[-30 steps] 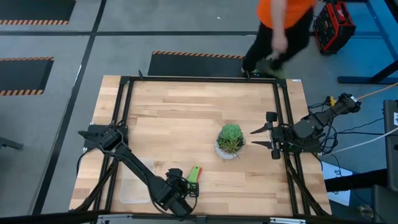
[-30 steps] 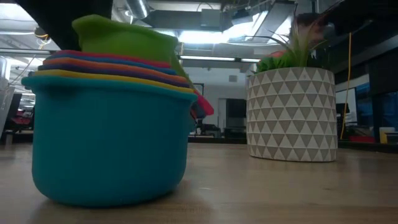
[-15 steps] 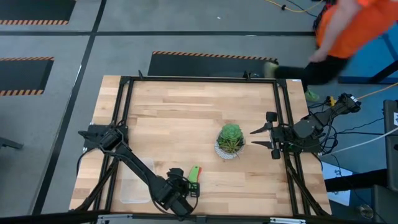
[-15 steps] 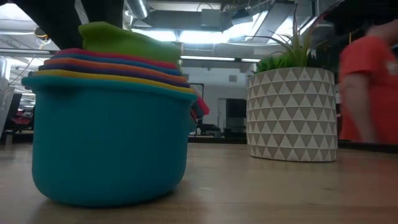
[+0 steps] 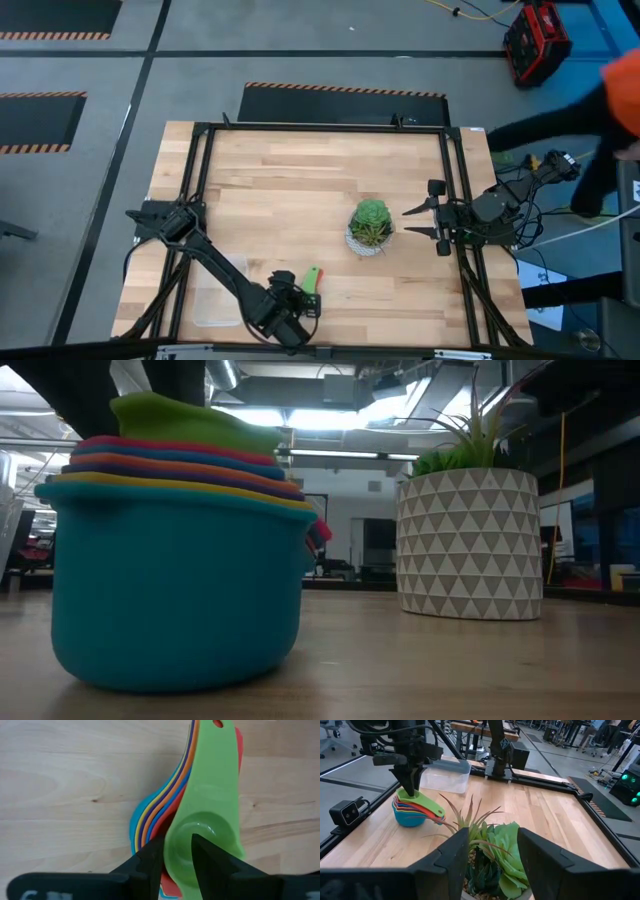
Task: Nest measuring cups in basket
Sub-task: Stack the green measuring cup on top of the red measuring cup
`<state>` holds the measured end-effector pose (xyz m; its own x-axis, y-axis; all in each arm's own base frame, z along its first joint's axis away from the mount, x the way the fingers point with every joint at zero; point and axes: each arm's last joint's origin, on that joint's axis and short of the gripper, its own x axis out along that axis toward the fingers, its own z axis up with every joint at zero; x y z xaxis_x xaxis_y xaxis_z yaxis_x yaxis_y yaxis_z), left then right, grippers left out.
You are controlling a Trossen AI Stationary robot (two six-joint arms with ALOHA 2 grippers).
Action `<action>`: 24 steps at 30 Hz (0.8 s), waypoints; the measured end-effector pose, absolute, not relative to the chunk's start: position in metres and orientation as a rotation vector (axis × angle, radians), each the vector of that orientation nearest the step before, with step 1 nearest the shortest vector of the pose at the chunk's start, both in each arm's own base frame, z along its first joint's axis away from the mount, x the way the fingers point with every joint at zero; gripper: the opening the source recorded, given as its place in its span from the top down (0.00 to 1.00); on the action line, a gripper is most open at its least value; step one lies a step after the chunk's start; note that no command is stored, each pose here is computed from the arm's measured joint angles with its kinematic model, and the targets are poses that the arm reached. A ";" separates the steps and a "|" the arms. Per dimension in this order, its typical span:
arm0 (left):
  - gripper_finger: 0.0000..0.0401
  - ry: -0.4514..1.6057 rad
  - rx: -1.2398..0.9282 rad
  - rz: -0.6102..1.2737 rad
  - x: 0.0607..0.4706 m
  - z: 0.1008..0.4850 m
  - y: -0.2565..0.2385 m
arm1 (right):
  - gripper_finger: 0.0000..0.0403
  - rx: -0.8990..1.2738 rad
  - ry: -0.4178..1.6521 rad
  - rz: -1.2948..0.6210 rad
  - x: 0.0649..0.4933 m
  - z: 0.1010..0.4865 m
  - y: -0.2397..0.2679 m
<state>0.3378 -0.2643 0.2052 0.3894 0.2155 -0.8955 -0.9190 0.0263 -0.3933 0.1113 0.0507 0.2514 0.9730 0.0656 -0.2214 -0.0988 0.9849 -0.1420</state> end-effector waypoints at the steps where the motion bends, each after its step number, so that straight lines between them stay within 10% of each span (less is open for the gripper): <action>1: 0.76 0.748 -1.226 1.015 0.337 0.205 -0.265 | 0.57 -0.153 0.218 0.083 0.111 0.251 0.051; 24: 0.77 0.756 -1.212 1.027 0.332 0.209 -0.265 | 0.57 -0.155 0.221 0.083 0.111 0.251 0.051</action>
<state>0.3321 -0.2648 0.2094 0.3764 0.2220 -0.8995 -0.9248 0.0323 -0.3791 0.1112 0.0505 0.2510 0.9723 0.0649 -0.2247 -0.0989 0.9847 -0.1436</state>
